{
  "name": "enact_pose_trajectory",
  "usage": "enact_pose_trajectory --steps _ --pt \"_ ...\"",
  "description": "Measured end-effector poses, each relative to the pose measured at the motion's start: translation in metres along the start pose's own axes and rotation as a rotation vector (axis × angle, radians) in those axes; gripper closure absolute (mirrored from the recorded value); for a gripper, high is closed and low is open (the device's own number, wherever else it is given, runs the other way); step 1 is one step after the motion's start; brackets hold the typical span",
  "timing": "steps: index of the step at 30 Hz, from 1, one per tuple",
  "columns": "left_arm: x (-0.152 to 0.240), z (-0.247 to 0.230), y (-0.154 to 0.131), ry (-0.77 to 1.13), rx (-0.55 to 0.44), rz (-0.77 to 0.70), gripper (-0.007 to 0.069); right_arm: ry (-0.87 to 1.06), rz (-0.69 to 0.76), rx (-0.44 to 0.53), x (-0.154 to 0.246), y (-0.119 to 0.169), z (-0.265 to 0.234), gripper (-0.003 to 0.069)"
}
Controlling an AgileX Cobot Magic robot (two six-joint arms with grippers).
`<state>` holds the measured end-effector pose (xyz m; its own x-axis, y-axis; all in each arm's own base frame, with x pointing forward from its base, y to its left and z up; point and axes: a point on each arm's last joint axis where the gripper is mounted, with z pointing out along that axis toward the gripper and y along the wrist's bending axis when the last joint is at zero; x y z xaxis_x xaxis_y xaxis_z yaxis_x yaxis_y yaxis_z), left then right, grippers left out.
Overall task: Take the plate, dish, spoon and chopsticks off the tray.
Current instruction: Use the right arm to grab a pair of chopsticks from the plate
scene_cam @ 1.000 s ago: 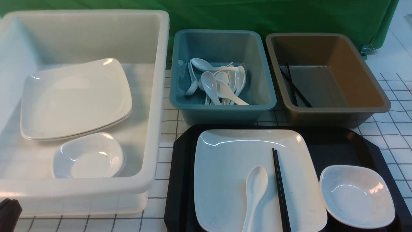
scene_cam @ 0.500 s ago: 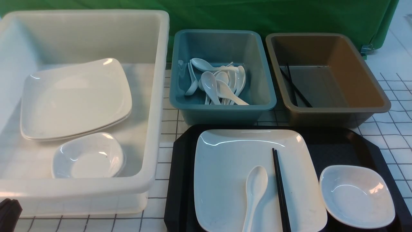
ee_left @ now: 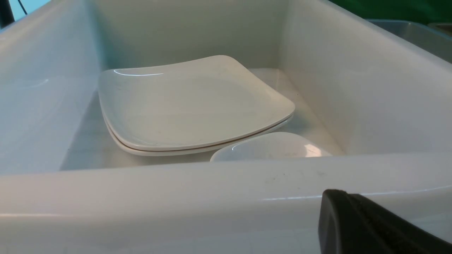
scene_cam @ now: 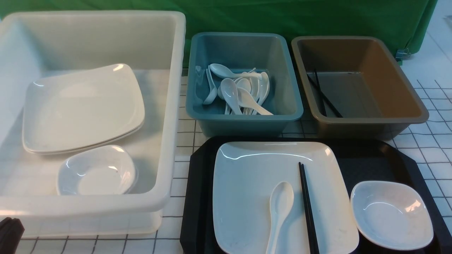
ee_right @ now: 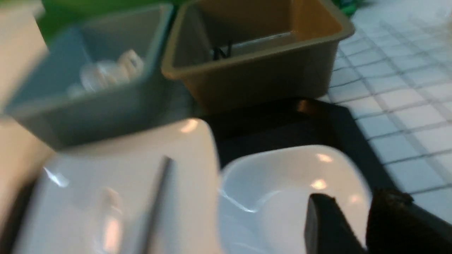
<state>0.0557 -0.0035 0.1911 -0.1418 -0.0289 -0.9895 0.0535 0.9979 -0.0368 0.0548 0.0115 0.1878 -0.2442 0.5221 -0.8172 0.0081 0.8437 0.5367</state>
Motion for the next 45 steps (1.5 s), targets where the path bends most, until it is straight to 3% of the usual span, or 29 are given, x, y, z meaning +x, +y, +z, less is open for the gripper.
enact_pose_trajectory --steps 2,5,12,16,18,19,20,23,25,26,27,34,38,41,45 --pt "0.000 0.000 0.000 0.000 0.000 0.005 0.0621 0.006 0.257 -0.025 0.000 0.002 0.000 0.0416" --pt "0.000 0.000 0.000 0.000 0.000 0.000 0.0621 0.005 0.449 -0.039 0.000 0.003 0.000 0.0416" --pt "0.000 0.000 0.000 0.000 0.000 0.000 0.0621 -0.003 0.538 -0.048 -0.001 0.004 0.000 0.0433" --pt "0.000 0.000 0.000 0.000 0.000 0.000 0.0621 -0.061 0.473 -0.071 -0.010 0.007 -0.002 0.0490" --pt "0.000 0.000 0.000 0.000 0.000 0.000 0.0621 -0.153 0.314 -0.128 -0.035 0.023 -0.012 0.0581" --pt "0.000 0.000 0.000 0.000 0.000 0.000 0.0621 -0.152 0.300 -0.128 -0.035 0.023 -0.012 0.0589" --pt "0.000 0.000 0.000 0.000 0.000 0.000 0.0621 -0.213 0.179 -0.154 -0.055 0.036 -0.021 0.0624" --pt "0.000 0.000 0.000 0.000 0.000 0.000 0.0621 -0.218 -0.015 -0.163 -0.085 0.059 -0.030 0.0629" --pt "0.000 0.000 0.000 0.000 0.000 0.000 0.0621 -0.087 -0.147 -0.138 -0.098 0.072 -0.020 0.0629" --pt "0.000 0.000 0.000 0.000 0.000 0.000 0.0621 -0.070 -0.148 -0.137 -0.099 0.073 -0.019 0.0629" --pt "0.000 0.000 0.000 0.000 0.000 0.005 0.0621 0.070 -0.196 -0.118 -0.101 0.078 -0.008 0.0629" --pt "0.000 0.000 0.000 0.000 0.000 0.000 0.0621 0.968 -0.134 -0.019 -0.076 0.074 0.056 0.0629" --pt "0.000 0.000 0.000 0.000 0.000 0.000 0.0621 1.161 -0.114 -0.070 -0.064 0.074 0.088 0.0585" --pt "0.000 0.000 0.000 0.000 0.000 0.000 0.0621 1.214 -0.166 -0.121 -0.055 0.088 0.109 0.0503" --pt "0.000 0.000 0.000 0.000 0.000 0.000 0.0621 1.246 -0.309 -0.056 -0.043 0.111 0.129 0.0459"
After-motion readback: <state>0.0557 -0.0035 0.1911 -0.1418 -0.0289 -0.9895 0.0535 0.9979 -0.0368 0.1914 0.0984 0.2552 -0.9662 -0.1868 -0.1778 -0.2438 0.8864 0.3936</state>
